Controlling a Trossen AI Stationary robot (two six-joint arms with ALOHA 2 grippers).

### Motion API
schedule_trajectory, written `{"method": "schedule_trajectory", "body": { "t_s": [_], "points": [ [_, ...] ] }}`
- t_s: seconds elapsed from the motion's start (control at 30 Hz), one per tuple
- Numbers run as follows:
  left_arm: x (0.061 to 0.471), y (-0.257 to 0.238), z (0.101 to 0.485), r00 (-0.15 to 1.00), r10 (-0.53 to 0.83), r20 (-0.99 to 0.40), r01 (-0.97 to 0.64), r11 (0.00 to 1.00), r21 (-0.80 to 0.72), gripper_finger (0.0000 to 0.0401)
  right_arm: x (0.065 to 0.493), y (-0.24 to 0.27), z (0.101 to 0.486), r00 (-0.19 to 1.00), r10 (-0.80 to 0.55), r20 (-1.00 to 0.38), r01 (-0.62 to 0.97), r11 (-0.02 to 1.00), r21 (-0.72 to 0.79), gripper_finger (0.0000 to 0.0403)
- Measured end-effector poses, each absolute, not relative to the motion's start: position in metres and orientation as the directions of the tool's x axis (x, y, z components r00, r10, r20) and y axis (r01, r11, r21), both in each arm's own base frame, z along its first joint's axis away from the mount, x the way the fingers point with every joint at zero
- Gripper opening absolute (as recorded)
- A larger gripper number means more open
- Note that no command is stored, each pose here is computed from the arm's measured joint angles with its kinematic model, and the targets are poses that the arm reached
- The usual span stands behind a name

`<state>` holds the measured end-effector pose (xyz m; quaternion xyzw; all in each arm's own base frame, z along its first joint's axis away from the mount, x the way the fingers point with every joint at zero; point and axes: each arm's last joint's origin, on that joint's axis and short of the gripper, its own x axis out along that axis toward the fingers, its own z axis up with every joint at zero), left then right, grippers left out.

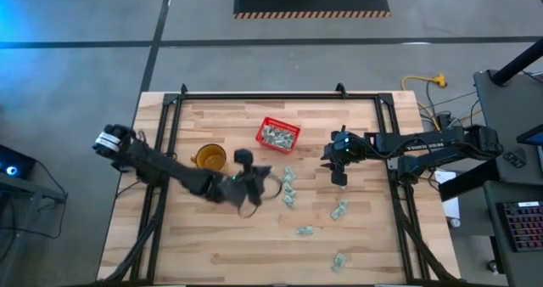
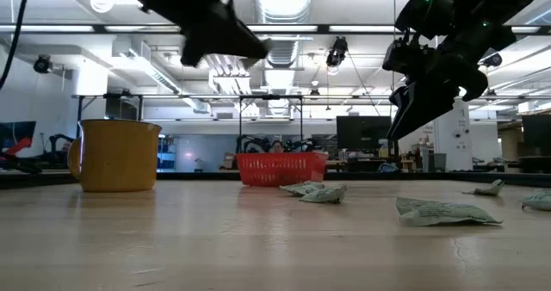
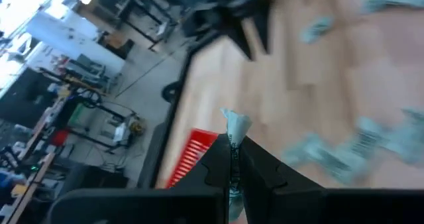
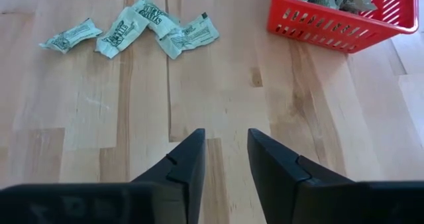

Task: Pick and place Stevia / Truvia into bins
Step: Put the stevia packet into the red basket

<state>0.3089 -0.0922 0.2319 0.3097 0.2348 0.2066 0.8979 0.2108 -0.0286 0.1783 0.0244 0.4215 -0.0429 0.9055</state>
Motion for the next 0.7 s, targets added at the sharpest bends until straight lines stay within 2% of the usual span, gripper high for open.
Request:
{"method": "schedule_trajectory", "body": {
  "t_s": [0.33,0.7],
  "points": [
    [0.334,0.007,0.231,0.794,0.518,-0.318,-0.293,0.785,0.545,0.0002,0.211,-0.029,0.178,0.641,-0.058,-0.765,0.096,0.995,0.006,0.0099],
    [0.346,0.073,0.201,0.711,0.63,-0.311,-0.423,0.737,0.527,0.0002,0.211,-0.029,0.178,0.642,-0.058,-0.765,0.096,0.995,0.006,0.0095]
  ]
}}
